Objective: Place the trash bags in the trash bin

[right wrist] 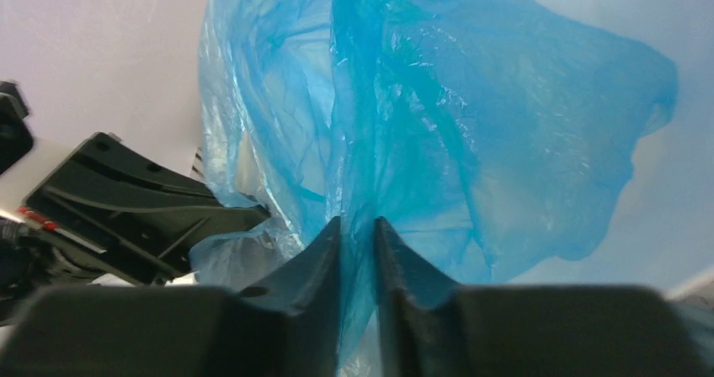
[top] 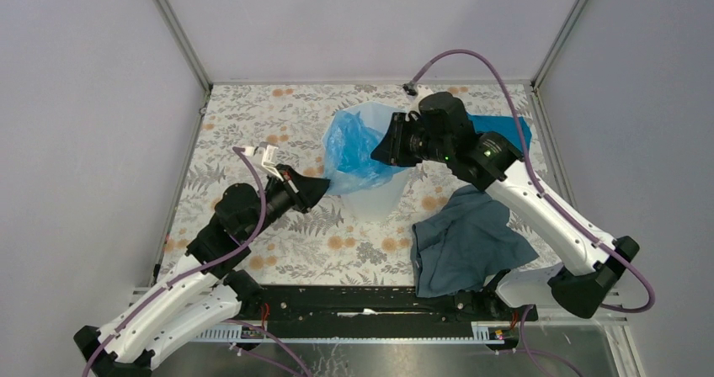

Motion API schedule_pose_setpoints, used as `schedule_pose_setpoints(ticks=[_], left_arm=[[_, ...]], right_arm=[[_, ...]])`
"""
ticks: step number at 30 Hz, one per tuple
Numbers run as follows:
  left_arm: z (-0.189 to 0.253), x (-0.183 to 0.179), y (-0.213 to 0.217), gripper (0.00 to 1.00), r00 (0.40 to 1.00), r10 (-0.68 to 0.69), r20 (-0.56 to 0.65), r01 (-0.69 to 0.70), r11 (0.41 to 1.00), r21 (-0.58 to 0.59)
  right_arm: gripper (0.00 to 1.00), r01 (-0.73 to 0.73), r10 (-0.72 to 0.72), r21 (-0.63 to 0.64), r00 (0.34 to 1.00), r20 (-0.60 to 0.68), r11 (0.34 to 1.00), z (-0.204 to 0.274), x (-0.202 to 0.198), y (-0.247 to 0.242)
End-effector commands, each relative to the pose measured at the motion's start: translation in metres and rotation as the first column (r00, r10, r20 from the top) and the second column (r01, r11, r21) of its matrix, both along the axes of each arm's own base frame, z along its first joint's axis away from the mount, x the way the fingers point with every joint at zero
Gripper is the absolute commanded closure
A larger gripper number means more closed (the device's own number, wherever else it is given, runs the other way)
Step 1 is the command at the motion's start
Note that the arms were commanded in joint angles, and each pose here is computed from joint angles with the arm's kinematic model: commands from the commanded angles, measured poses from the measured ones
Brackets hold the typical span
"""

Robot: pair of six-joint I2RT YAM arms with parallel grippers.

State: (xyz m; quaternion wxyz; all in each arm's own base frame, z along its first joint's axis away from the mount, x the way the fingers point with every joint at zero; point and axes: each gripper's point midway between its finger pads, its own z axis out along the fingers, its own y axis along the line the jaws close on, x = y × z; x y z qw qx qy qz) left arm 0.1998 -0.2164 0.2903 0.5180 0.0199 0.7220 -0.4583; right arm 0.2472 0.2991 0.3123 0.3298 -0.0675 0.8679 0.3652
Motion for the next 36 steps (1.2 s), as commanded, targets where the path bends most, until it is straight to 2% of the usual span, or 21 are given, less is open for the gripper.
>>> schedule_pose_setpoints(ticks=[1,3,4,5,7,8,13,16,23,26,28,31,32,33,36], left_arm=[[0.003,-0.001,0.004,0.89,1.0,0.023,-0.015,-0.024,0.999,-0.023],[0.001,-0.001,0.013,0.84,0.997,0.058,-0.045,-0.056,0.998,0.027],[0.003,0.001,0.02,0.77,0.994,0.092,-0.057,-0.088,0.994,0.058],[0.008,0.001,0.025,0.68,0.993,0.106,-0.057,-0.1,0.991,0.088],[0.022,-0.002,0.031,0.41,0.992,0.114,-0.049,-0.106,0.985,0.138],[0.031,-0.003,0.034,0.32,0.993,0.115,-0.038,-0.108,0.982,0.152],[0.082,0.001,0.026,0.09,0.997,0.077,0.022,-0.08,0.983,0.164],[0.098,0.014,0.013,0.01,0.998,0.054,0.045,-0.062,0.978,0.197],[0.083,0.064,0.005,0.02,0.985,0.172,0.006,-0.162,0.917,0.365],[0.072,0.071,0.0,0.1,0.986,0.167,0.003,-0.154,0.908,0.389],[0.064,0.075,0.006,0.22,0.979,0.204,0.003,-0.188,0.893,0.408],[0.053,0.081,0.025,0.56,0.952,0.305,0.013,-0.281,0.859,0.427],[0.051,0.079,0.03,0.64,0.945,0.326,0.016,-0.302,0.857,0.418],[0.047,0.076,0.034,0.69,0.942,0.336,0.015,-0.313,0.859,0.406],[0.036,0.061,0.042,0.75,0.94,0.341,0.011,-0.325,0.886,0.331]], right_arm=[[0.86,0.045,-0.05,0.034,0.98,0.19,0.998,0.046,-0.001,-0.025],[0.97,0.007,-0.015,0.036,0.972,0.233,0.999,0.048,-0.007,-0.027],[1.0,-0.014,0.003,0.042,0.967,0.253,0.999,0.049,-0.01,-0.027],[1.0,-0.036,0.022,0.047,0.962,0.273,0.998,0.051,-0.013,-0.026],[1.0,-0.078,0.058,0.053,0.951,0.302,0.996,0.053,-0.018,-0.025],[1.0,-0.1,0.078,0.054,0.946,0.316,0.994,0.054,-0.021,-0.024],[1.0,-0.173,0.136,0.074,0.924,0.357,0.982,0.062,-0.031,-0.019],[1.0,-0.179,0.138,0.079,0.921,0.365,0.981,0.065,-0.033,-0.021],[1.0,-0.164,0.12,0.088,0.921,0.371,0.983,0.065,-0.039,-0.029],[1.0,-0.135,0.098,0.078,0.925,0.368,0.988,0.061,-0.038,-0.035],[1.0,-0.115,0.084,0.065,0.927,0.364,0.991,0.058,-0.038,-0.039],[1.0,-0.059,0.042,0.038,0.937,0.347,0.998,0.05,-0.037,-0.052],[1.0,-0.031,0.02,0.028,0.941,0.339,0.999,0.047,-0.036,-0.057],[1.0,-0.007,0.0,0.02,0.944,0.331,1.0,0.043,-0.038,-0.064],[0.97,0.031,-0.036,0.022,0.951,0.307,0.999,0.033,-0.047,-0.078]])
